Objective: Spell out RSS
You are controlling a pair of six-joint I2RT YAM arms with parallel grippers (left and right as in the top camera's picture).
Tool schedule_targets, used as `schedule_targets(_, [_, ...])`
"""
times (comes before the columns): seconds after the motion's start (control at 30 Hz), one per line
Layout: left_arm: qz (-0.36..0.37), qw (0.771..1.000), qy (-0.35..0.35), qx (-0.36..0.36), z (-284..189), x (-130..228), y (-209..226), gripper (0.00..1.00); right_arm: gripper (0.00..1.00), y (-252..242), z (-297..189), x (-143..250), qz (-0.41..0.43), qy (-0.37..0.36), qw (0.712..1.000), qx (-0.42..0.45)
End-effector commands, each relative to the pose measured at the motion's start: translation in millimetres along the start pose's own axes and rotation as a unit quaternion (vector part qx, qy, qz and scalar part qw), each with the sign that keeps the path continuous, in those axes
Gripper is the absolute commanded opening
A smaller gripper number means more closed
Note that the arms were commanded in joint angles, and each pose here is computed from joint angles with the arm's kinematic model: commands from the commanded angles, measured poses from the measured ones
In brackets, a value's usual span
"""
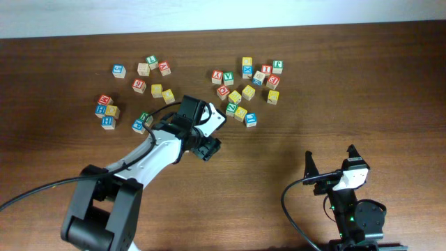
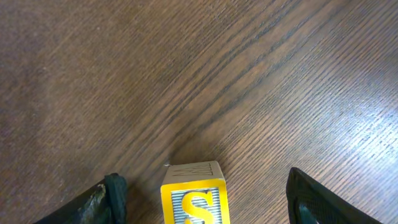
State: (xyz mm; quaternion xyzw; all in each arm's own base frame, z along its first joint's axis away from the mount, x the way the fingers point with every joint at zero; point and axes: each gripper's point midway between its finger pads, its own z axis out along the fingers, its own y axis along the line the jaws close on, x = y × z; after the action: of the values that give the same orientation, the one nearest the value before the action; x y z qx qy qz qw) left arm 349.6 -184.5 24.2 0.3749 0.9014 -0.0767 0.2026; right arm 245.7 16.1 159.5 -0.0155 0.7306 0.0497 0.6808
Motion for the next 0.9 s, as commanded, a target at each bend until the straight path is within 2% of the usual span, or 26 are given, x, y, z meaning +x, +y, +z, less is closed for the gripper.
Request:
schedule_targets(0.0, [-0.007, 1.000, 0.024, 0.005, 16.7, 9.8, 0.4, 0.73, 0.98, -2.6, -0.2, 1.6, 0.000, 0.000, 1.000, 0.006])
schedule_targets(0.13, [-0.007, 1.000, 0.021, 0.005, 17.7, 8.6, 0.5, 0.72, 0.98, -2.6, -0.2, 1.6, 0.000, 0.000, 1.000, 0.006])
schedule_targets(0.23, [-0.017, 1.000, 0.020, 0.004, 17.7, 8.0, 0.8, 0.64, 0.98, -2.6, -0.2, 1.6, 0.000, 0.000, 1.000, 0.006])
schedule_targets(0.3, [-0.033, 0.999, 0.016, 0.003, 17.8, 6.3, 1.3, 0.63, 0.98, -2.6, -0.2, 1.6, 0.000, 0.000, 1.000, 0.006])
schedule_targets(0.43, [-0.052, 0.999, 0.007, 0.000, 17.7, 1.6, 3.0, 0.50, 0.98, -2.6, -0.2, 1.6, 0.000, 0.000, 1.000, 0.006])
schedule_targets(0.53, [-0.052, 0.999, 0.007, 0.000, 17.7, 1.7, 2.9, 0.37, 0.99, -2.6, -0.2, 1.6, 0.000, 0.000, 1.000, 0.006])
schedule_targets(0.87, [-0.105, 0.994, 0.003, -0.002, 11.9, -5.9, 4.8, 0.27, 0.98, -2.6, -0.2, 1.6, 0.000, 0.000, 1.000, 0.006])
